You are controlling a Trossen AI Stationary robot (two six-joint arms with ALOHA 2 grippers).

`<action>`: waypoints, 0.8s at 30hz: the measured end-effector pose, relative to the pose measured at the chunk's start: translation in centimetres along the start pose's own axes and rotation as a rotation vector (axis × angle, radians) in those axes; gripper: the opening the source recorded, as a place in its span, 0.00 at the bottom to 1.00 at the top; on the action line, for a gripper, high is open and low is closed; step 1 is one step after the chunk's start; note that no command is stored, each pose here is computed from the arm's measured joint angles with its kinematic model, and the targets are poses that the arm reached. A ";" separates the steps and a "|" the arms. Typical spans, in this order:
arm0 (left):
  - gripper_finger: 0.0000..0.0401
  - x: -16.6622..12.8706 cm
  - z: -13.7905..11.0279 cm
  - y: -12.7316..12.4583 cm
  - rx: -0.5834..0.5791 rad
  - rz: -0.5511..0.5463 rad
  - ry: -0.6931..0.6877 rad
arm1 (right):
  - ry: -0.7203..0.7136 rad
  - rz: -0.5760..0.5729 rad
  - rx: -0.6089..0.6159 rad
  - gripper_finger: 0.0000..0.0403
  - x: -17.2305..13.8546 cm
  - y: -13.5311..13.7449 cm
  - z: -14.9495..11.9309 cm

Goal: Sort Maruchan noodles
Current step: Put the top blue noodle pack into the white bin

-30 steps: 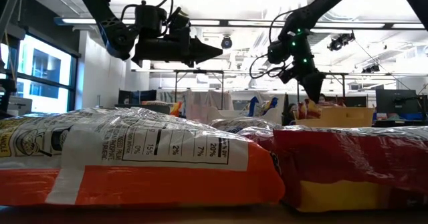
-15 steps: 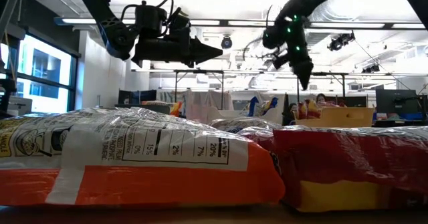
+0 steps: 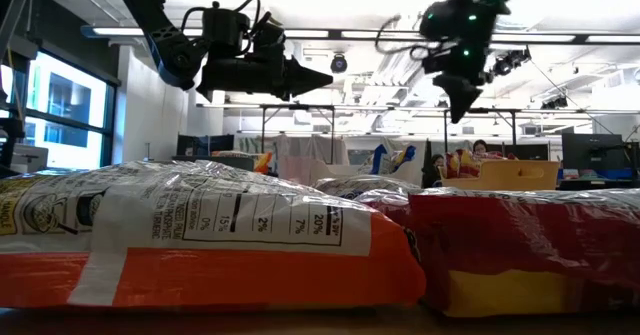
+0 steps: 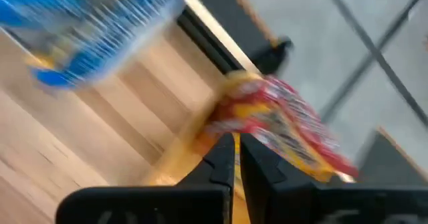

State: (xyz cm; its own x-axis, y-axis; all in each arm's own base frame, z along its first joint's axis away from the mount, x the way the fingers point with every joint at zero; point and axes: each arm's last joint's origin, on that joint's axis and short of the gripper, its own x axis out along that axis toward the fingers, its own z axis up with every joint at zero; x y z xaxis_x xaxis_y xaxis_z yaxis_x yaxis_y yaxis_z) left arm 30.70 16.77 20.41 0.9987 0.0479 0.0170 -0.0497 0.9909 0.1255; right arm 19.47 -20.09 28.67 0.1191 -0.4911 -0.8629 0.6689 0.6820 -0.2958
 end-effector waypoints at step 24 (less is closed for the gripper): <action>0.01 -2.4 2.9 -8.9 0.236 -0.018 0.576 | -0.967 0.436 0.070 0.00 2.3 11.2 -13.0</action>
State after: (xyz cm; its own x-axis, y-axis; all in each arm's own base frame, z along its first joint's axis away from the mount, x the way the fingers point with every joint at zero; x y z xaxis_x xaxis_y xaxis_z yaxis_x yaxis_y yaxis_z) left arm 28.68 7.43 22.17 0.8417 0.1573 -0.5166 0.0317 0.9406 0.3380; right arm 17.74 -6.54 18.01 0.8705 -0.4551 -0.1873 0.4652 0.8851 0.0113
